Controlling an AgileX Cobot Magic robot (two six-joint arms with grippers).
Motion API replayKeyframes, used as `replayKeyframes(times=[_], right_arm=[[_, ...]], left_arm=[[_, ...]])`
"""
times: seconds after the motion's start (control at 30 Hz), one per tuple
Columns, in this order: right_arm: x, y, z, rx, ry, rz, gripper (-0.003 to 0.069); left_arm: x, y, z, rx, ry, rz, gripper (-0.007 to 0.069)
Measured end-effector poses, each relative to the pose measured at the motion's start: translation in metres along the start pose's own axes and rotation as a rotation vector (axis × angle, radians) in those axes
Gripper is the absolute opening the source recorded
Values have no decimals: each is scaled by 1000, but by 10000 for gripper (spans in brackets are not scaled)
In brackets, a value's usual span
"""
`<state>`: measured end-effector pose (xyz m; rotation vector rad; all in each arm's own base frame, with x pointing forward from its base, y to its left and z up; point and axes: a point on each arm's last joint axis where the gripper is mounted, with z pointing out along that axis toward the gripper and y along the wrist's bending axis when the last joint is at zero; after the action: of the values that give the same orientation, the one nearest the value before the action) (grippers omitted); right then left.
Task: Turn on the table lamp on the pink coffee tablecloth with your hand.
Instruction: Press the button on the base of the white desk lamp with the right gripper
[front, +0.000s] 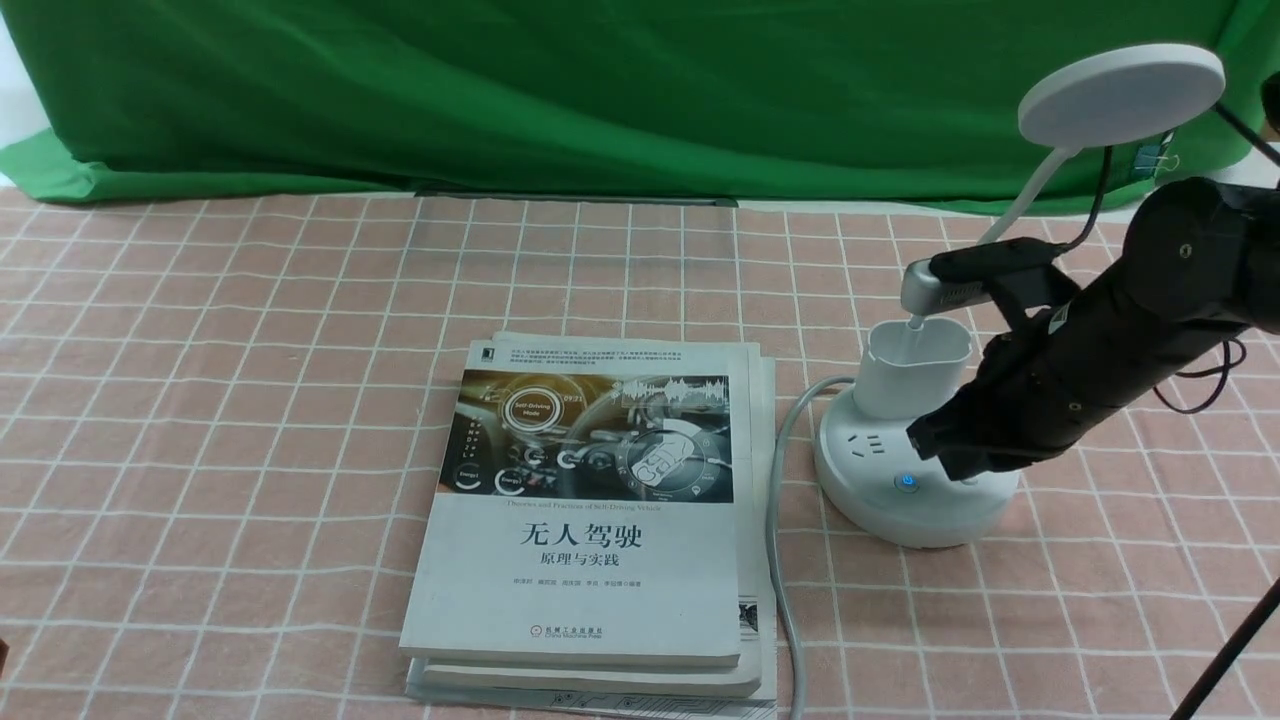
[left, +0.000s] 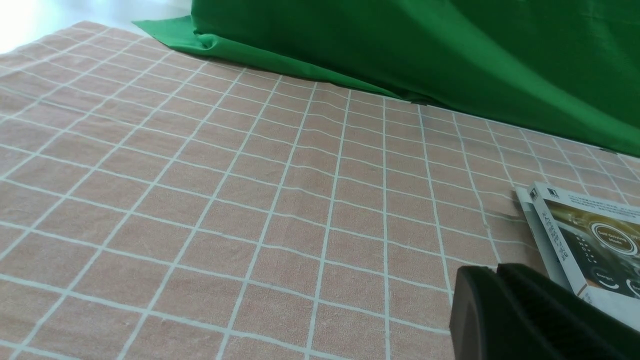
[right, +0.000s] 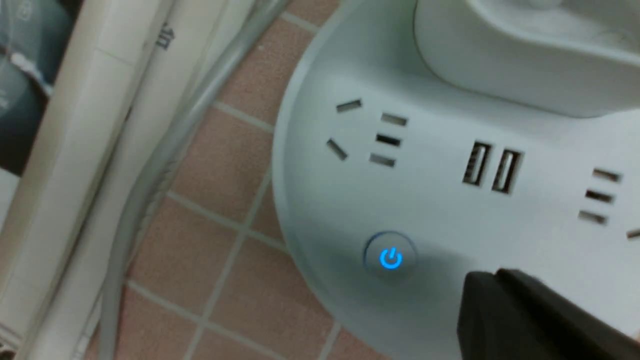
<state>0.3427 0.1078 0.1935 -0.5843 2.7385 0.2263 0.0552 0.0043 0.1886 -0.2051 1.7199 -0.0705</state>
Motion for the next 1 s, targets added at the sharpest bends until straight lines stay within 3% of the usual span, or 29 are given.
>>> replayKeyframes(times=[1.0], right_arm=[[-1,-10,14,7,52,20,33]], left_arm=[[0,0,0,0,0,2,19]])
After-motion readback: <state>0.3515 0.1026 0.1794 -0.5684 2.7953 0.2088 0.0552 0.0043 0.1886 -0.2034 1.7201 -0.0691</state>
